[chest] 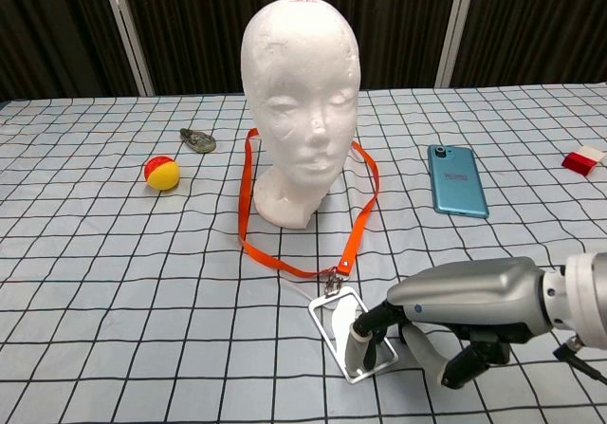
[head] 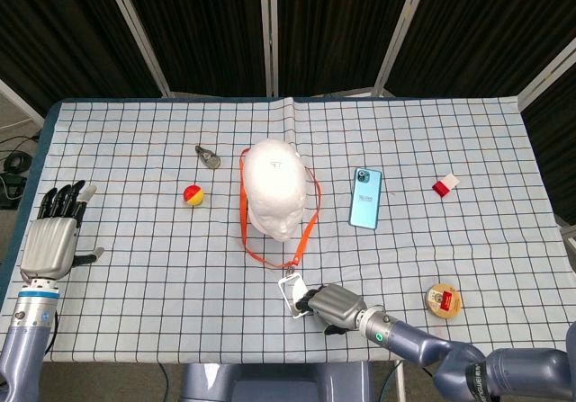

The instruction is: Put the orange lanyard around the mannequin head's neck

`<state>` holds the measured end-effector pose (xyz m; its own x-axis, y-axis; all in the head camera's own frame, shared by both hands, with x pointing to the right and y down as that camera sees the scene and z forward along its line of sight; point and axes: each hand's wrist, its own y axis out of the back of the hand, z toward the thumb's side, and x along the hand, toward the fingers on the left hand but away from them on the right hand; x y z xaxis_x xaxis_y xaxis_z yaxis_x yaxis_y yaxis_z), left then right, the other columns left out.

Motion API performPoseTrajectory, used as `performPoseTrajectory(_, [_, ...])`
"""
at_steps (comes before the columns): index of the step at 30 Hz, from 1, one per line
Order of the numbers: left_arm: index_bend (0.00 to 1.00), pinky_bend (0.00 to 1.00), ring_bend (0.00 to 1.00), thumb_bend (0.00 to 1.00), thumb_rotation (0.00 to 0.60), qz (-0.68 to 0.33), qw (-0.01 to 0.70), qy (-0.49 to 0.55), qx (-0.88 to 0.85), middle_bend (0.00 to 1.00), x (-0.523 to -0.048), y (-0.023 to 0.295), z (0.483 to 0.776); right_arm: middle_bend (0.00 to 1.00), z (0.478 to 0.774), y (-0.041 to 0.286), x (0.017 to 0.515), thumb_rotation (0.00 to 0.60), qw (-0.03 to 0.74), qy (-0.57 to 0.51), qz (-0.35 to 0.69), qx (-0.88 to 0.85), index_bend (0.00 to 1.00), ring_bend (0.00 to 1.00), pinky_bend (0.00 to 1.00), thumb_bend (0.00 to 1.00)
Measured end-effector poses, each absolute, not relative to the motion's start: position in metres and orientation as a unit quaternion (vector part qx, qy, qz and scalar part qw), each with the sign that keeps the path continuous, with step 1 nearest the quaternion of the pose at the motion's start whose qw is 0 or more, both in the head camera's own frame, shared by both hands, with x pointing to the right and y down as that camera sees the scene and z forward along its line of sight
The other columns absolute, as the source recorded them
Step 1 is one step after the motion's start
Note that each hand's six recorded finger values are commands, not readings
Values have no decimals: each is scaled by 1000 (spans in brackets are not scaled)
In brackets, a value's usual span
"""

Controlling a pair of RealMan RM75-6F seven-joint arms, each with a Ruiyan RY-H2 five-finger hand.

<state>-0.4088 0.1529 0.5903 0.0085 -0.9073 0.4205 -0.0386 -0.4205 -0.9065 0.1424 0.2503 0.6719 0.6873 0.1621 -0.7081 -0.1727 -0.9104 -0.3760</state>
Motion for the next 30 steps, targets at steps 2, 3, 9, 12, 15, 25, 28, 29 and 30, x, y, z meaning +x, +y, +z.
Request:
performPoseTrajectory(2, [0, 0, 0, 0, 600, -586, 370, 390, -606, 0, -409, 153, 590, 292, 669, 252, 143, 600, 212, 6, 393, -895, 300, 217, 294, 984])
performPoseTrajectory(3, [0, 0, 0, 0, 600, -586, 370, 390, -606, 0, -409, 153, 590, 293, 667, 253, 143, 600, 213, 7, 391, -895, 300, 217, 294, 984])
performPoseTrajectory(9, [0, 0, 0, 0, 600, -585, 371, 391, -605, 0, -410, 155, 589, 294, 644, 241, 151, 600, 238, -23, 375, -896, 303, 217, 297, 985])
performPoseTrajectory(12, [0, 0, 0, 0, 600, -585, 371, 392, -606, 0, -410, 156, 588, 294, 630, 230, 161, 600, 269, -45, 366, -890, 304, 217, 299, 984])
performPoseTrajectory(15, [0, 0, 0, 0, 600, -583, 371, 393, -606, 0, -412, 158, 586, 293, 617, 218, 176, 600, 303, -71, 362, -879, 304, 217, 302, 983])
performPoseTrajectory(25, [0, 0, 0, 0, 600, -574, 372, 400, -610, 0, -418, 172, 578, 46, 574, 171, 277, 600, 445, -229, 384, -776, 115, 29, 6, 206])
performPoseTrajectory(28, [0, 0, 0, 0, 600, -574, 373, 400, -610, 0, -422, 177, 577, 0, 564, 167, 325, 600, 478, -281, 411, -724, 26, 0, 0, 9])
performPoseTrajectory(29, [0, 0, 0, 0, 600, -574, 373, 400, -610, 0, -424, 178, 577, 0, 562, 168, 339, 600, 483, -294, 423, -708, 14, 0, 0, 1])
performPoseTrajectory(30, [0, 0, 0, 0, 600, -574, 374, 400, -609, 0, -425, 179, 576, 0, 561, 169, 352, 600, 485, -306, 435, -694, 3, 0, 0, 0])
